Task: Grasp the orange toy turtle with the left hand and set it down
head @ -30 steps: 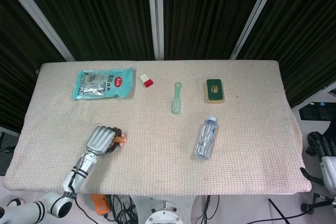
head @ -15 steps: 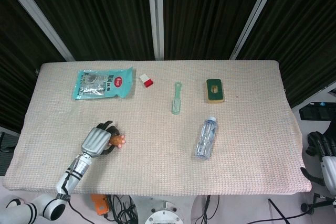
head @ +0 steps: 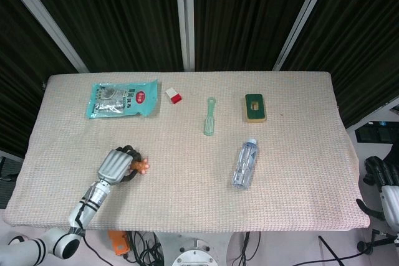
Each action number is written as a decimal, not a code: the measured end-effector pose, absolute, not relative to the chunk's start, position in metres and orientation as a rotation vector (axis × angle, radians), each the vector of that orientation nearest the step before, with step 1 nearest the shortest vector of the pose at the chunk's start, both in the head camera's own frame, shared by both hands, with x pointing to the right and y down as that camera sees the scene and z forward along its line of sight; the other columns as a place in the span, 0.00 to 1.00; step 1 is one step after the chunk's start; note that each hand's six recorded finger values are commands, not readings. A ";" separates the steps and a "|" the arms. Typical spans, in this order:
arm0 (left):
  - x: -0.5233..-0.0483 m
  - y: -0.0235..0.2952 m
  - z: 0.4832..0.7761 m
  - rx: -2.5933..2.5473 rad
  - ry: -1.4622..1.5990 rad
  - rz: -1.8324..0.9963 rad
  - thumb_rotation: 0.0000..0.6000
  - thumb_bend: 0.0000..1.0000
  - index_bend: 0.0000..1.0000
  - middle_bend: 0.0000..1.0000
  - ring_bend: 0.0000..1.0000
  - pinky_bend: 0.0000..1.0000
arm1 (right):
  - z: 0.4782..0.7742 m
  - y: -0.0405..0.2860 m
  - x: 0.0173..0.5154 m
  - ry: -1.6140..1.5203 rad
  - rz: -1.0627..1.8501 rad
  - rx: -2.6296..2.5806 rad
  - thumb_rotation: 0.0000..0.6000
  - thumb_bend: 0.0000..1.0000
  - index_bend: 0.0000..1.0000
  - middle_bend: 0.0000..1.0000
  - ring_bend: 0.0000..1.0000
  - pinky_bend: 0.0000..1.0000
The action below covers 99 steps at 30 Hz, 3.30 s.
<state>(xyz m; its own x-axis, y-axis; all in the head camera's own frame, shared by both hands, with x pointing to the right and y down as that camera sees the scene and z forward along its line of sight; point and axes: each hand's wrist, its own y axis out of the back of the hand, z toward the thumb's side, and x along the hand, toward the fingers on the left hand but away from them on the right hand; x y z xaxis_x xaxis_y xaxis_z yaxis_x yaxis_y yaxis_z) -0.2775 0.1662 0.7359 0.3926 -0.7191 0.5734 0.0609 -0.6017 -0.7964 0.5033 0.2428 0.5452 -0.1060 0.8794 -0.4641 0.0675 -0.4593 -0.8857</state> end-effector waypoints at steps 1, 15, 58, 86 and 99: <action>-0.277 0.166 0.737 -1.881 0.568 -1.284 1.00 0.32 0.55 0.54 0.36 0.52 | 0.545 0.243 0.504 -1.063 1.636 -1.530 1.00 0.13 0.00 0.00 0.00 0.00; -0.275 0.161 0.737 -1.825 0.601 -1.267 1.00 0.34 0.83 0.85 0.63 0.73 | 0.546 0.243 0.504 -1.062 1.639 -1.531 1.00 0.13 0.00 0.00 0.00 0.00; -0.270 0.162 0.730 -1.855 0.603 -1.238 1.00 0.32 0.81 0.78 0.60 0.65 | 0.550 0.245 0.506 -1.053 1.669 -1.545 1.00 0.14 0.00 0.01 0.00 0.00; -0.275 0.167 0.716 -1.911 0.534 -1.279 1.00 0.20 0.35 0.31 0.15 0.36 | 0.548 0.244 0.504 -1.051 1.659 -1.543 1.00 0.14 0.00 0.01 0.00 0.00; -0.269 0.162 0.719 -1.910 0.582 -1.242 1.00 0.26 0.45 0.39 0.25 0.44 | 0.551 0.245 0.505 -1.052 1.674 -1.544 1.00 0.14 0.00 0.01 0.00 0.00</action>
